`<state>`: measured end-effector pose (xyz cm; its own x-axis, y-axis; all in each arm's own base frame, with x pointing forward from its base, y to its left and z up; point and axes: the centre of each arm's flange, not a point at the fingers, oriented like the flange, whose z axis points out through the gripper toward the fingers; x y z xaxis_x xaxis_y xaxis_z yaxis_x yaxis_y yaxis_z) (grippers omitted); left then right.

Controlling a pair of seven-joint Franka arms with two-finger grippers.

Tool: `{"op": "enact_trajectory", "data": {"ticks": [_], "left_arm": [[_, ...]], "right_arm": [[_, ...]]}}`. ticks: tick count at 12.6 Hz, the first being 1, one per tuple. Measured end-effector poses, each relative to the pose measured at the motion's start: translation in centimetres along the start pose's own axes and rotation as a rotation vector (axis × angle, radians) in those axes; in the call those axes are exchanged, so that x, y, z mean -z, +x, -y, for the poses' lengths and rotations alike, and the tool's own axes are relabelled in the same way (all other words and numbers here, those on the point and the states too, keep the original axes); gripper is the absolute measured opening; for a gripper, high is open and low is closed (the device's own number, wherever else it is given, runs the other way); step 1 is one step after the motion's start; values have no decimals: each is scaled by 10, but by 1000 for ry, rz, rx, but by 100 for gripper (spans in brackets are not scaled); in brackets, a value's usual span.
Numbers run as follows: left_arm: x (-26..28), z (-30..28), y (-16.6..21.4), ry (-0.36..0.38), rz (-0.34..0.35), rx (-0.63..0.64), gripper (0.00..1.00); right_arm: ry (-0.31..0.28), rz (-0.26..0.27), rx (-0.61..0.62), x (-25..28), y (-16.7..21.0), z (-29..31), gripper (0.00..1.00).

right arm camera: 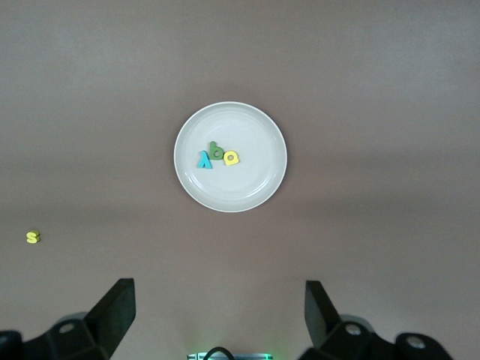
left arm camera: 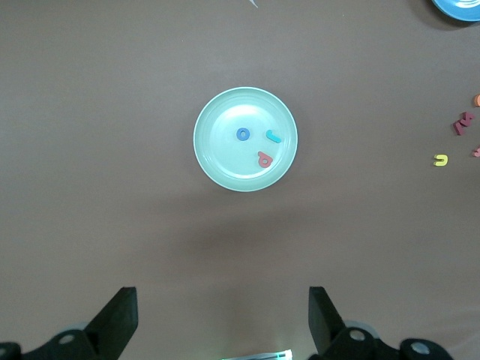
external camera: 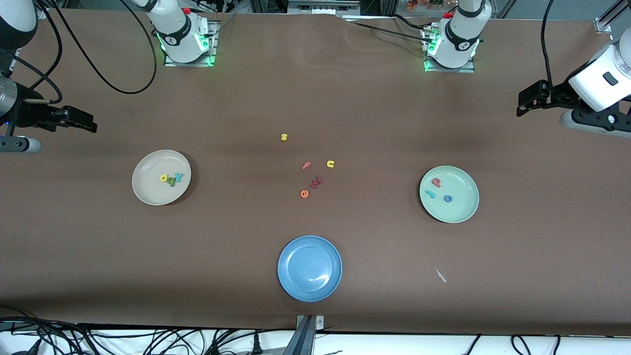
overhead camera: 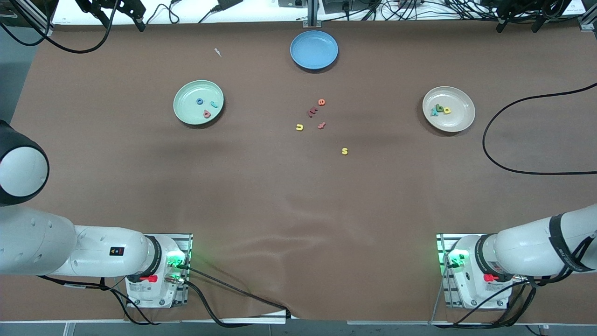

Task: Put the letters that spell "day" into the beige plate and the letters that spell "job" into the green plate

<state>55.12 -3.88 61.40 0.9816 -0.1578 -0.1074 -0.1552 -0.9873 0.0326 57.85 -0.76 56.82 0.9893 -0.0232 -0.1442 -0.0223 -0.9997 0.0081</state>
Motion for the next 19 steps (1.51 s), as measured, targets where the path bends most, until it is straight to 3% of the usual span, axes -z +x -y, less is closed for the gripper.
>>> {"op": "enact_trajectory", "data": {"ticks": [8, 19], "left_arm": [[1, 1, 0, 0, -1, 1, 100], [1, 1, 0, 0, -1, 1, 100]], "right_arm": [[-34, -36, -31, 17, -8, 35, 100], [-29, -48, -65, 18, -6, 27, 100]]}}
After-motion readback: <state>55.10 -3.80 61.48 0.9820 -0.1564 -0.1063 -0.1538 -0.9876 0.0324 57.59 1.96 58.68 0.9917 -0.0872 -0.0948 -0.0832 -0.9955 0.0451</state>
